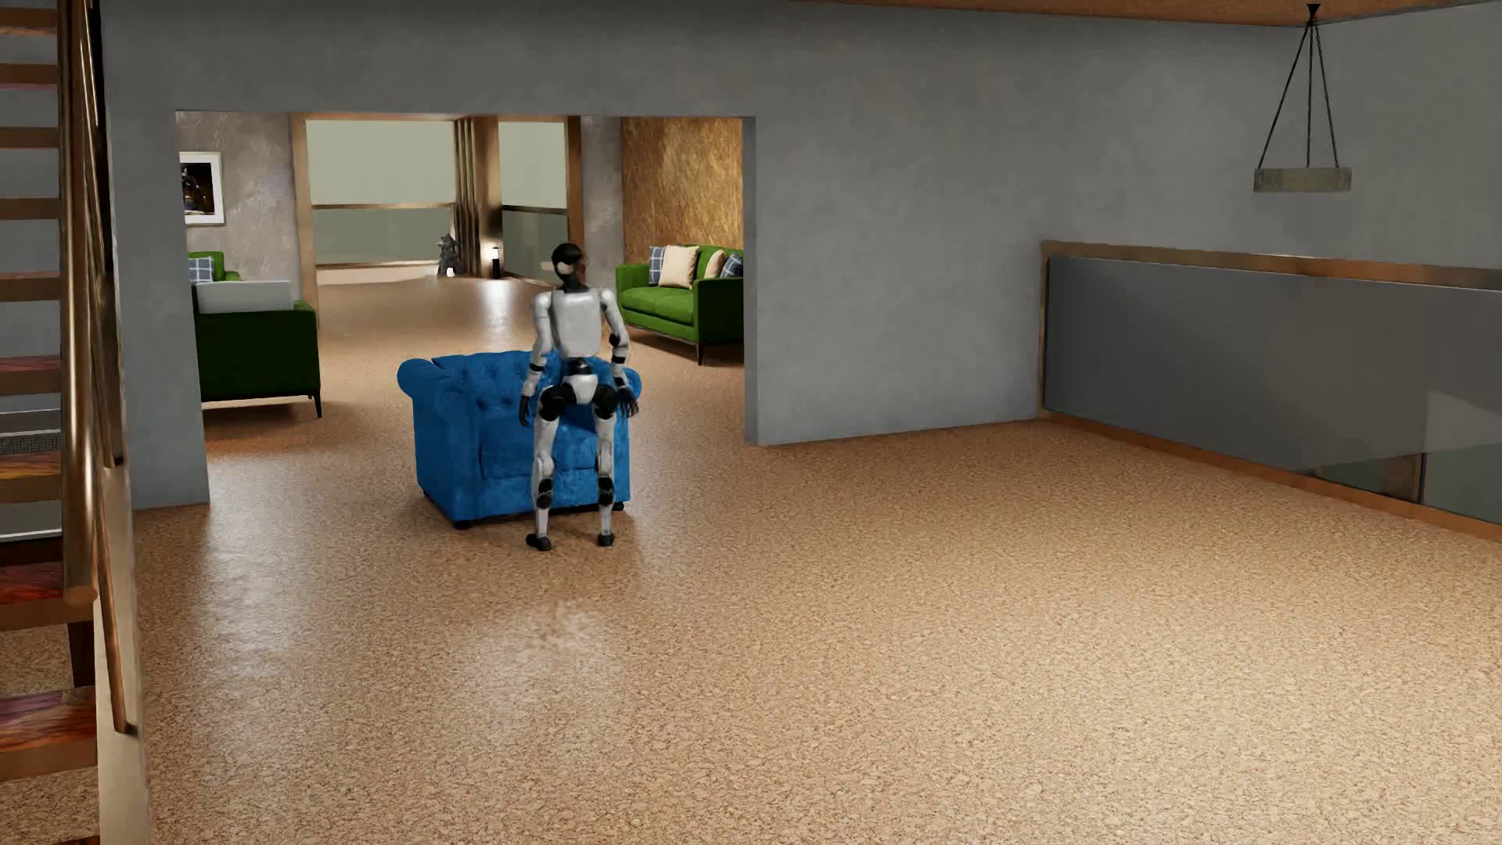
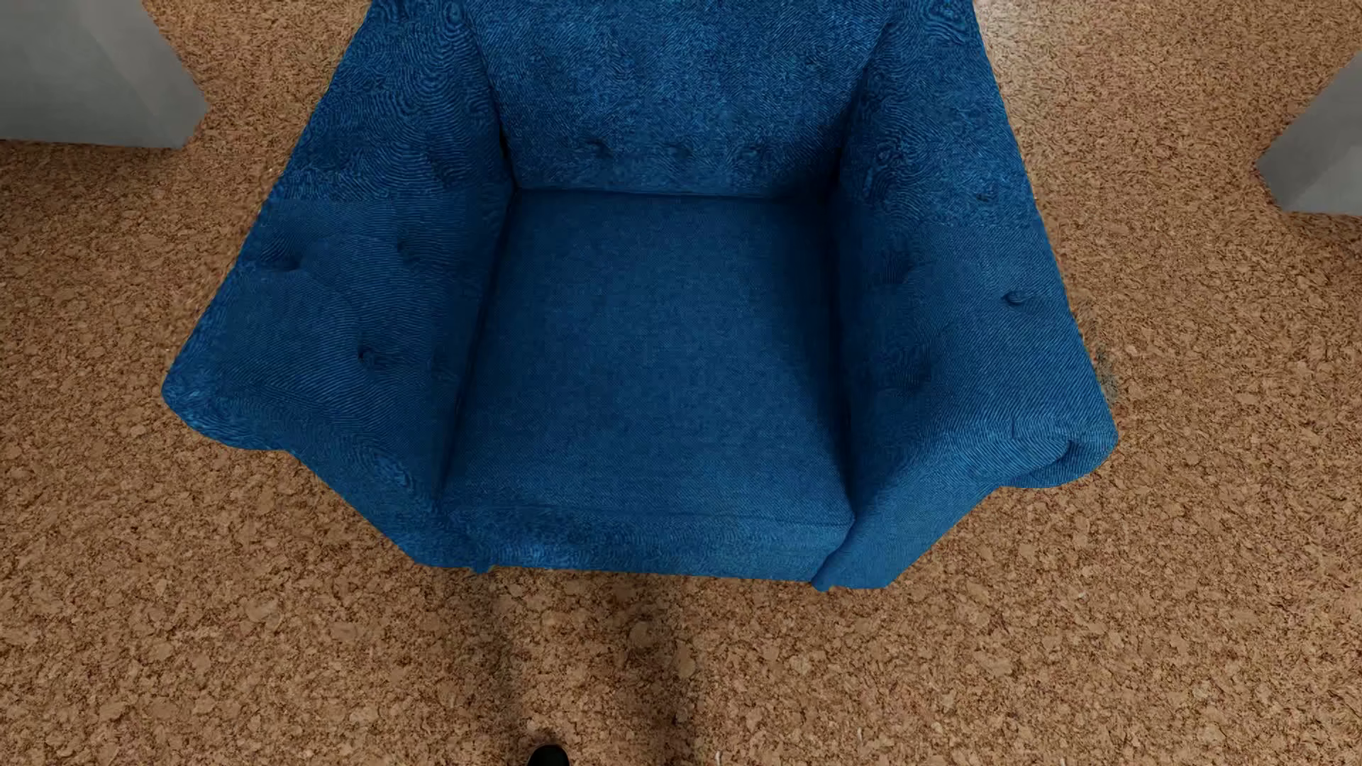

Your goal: Approach the armchair

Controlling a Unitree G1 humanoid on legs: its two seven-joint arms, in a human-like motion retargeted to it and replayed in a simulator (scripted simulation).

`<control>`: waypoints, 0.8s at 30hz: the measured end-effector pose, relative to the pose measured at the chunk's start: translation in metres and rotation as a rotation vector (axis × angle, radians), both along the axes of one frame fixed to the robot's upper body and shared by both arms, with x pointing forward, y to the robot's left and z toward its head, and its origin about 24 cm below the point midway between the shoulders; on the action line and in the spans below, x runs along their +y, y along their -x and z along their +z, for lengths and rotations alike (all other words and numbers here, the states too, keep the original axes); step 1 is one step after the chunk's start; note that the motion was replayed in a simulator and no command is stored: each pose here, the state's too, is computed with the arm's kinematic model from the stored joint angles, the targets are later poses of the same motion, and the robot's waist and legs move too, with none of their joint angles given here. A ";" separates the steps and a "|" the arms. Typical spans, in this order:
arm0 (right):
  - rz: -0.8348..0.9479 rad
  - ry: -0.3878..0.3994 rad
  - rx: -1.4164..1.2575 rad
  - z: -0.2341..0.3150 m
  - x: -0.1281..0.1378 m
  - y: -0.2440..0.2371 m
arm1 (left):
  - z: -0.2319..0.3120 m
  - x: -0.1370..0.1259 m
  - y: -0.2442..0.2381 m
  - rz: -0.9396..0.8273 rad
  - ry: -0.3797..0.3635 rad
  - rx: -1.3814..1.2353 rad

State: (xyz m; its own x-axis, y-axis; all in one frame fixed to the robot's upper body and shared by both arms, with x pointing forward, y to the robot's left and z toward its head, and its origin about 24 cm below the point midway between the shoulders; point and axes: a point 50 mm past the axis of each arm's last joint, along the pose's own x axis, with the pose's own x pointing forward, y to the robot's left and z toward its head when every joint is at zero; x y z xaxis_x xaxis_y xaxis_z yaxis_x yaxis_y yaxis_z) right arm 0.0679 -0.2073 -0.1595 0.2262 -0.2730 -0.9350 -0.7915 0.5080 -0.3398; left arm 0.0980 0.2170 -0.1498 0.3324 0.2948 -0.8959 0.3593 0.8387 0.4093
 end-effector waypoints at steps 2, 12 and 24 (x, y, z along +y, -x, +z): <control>0.145 -0.020 -0.037 0.005 0.009 -0.035 | 0.003 0.006 -0.005 0.002 -0.036 -0.019; 0.202 -0.107 -0.687 0.082 0.054 -0.183 | 0.012 0.008 -0.015 -0.043 -0.064 -0.120; -0.296 0.024 -0.202 0.009 -0.006 -0.040 | 0.011 -0.009 -0.008 0.004 -0.042 -0.168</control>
State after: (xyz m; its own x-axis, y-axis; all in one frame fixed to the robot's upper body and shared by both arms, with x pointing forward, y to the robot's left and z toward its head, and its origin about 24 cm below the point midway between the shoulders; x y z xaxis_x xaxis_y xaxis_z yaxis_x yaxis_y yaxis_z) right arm 0.1081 -0.2128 -0.1508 0.3138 -0.3760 -0.8719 -0.5270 0.6948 -0.4893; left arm 0.1056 0.2079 -0.1393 0.4750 0.3321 -0.8149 0.2801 0.8209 0.4977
